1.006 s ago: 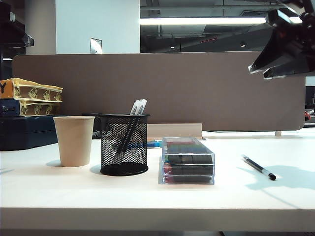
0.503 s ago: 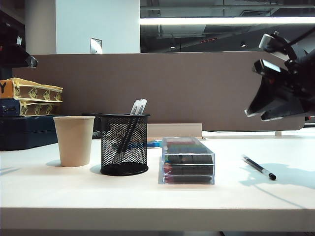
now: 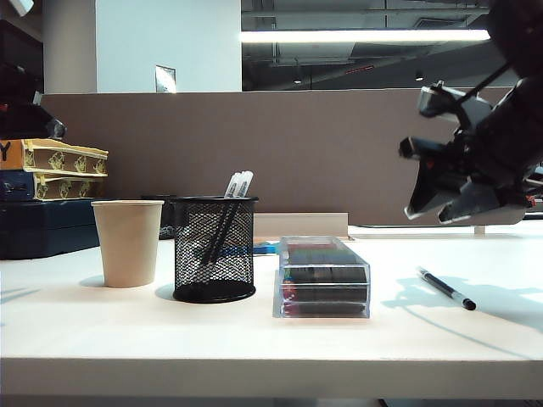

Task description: Pick up one pen and put it in the pen container.

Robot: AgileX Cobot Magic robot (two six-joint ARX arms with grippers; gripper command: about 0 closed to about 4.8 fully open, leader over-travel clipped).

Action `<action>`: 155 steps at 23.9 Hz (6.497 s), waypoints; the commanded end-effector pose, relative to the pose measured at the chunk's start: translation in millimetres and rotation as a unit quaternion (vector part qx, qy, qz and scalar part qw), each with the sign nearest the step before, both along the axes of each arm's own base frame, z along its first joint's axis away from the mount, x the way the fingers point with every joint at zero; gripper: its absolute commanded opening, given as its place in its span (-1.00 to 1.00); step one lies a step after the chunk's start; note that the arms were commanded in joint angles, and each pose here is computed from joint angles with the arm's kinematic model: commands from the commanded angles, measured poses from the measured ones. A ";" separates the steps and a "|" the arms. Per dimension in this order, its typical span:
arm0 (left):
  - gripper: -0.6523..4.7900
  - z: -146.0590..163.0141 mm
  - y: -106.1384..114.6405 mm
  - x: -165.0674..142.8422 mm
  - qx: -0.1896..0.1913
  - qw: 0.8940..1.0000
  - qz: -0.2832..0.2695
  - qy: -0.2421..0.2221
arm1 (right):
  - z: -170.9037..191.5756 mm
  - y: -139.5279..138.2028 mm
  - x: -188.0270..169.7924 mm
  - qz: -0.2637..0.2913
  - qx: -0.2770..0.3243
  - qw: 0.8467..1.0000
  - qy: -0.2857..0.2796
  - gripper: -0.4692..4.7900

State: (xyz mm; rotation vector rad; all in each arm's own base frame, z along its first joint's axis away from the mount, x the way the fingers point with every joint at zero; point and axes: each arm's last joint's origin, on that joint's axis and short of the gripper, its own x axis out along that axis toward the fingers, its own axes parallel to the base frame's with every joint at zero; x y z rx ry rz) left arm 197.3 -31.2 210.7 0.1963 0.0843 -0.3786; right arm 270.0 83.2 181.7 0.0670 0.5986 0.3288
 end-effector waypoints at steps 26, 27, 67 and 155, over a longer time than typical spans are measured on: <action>-0.45 3.0 0.9 1.0 0.002 1.000 0.013 -0.008 | -21.8 13.4 -9.8 -0.030 -0.043 0.994 0.095 -0.01; -0.45 2.8 0.9 1.0 0.002 1.000 0.013 -0.007 | -23.4 13.5 -9.5 -0.030 -0.043 0.994 0.098 -0.01; -0.45 0.4 1.0 0.8 0.006 1.000 0.014 0.004 | -49.1 14.2 -6.0 -0.041 -0.064 0.987 0.145 -0.17; -0.45 0.6 1.6 0.9 0.007 1.000 0.024 0.004 | -21.6 18.9 7.2 -0.043 -0.033 0.996 0.072 -0.36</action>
